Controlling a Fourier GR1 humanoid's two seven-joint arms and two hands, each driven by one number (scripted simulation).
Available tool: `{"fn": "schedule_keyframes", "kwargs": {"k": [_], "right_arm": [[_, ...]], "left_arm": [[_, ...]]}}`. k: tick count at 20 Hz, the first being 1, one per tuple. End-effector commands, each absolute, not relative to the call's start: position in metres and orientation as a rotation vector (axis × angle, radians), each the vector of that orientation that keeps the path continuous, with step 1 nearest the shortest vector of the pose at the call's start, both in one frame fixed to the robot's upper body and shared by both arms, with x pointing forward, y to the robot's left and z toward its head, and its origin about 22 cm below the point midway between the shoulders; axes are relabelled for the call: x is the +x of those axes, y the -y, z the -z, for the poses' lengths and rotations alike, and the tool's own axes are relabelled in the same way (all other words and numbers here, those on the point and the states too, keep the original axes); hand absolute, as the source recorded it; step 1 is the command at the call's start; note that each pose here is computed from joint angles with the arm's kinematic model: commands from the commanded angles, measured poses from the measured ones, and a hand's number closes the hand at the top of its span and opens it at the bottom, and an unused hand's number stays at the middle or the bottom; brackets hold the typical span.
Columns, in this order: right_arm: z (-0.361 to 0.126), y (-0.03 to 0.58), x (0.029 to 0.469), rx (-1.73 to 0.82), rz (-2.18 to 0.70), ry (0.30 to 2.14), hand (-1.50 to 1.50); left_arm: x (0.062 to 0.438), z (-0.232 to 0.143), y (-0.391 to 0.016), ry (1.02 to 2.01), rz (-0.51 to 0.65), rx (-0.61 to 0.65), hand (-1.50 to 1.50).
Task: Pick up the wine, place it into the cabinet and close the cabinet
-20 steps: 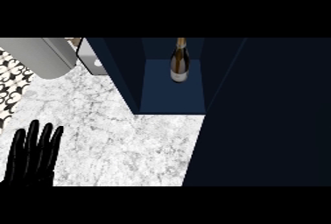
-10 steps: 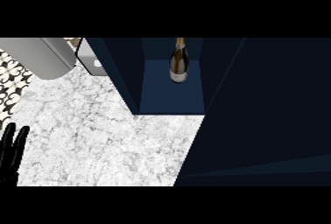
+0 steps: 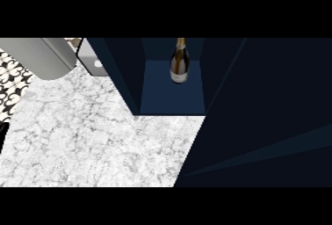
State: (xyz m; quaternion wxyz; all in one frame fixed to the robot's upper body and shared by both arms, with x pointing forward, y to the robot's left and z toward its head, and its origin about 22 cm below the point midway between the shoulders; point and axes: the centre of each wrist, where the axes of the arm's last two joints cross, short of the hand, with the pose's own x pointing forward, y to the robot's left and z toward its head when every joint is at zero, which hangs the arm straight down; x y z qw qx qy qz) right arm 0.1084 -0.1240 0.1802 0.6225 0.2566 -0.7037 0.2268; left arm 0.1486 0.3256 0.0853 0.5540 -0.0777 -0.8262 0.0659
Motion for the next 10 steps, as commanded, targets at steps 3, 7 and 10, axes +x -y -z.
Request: {"fn": "schedule_keyframes", "kwargs": {"k": [3,7,10], "right_arm": [[-0.183,0.072,0.091,0.680,-0.631,1.711,1.50],[-0.193,0.064,0.099,0.625,-0.621,1.735,1.50],[-0.203,0.061,0.110,0.576,-0.620,1.763,1.50]], "left_arm": [[0.152,-0.082,-0.329,1.947,-0.168,-0.207,-1.50],[0.163,-0.095,-0.331,1.941,-0.171,-0.253,-1.50],[0.152,-0.085,-0.339,1.921,-0.175,-0.280,-1.50]]}}
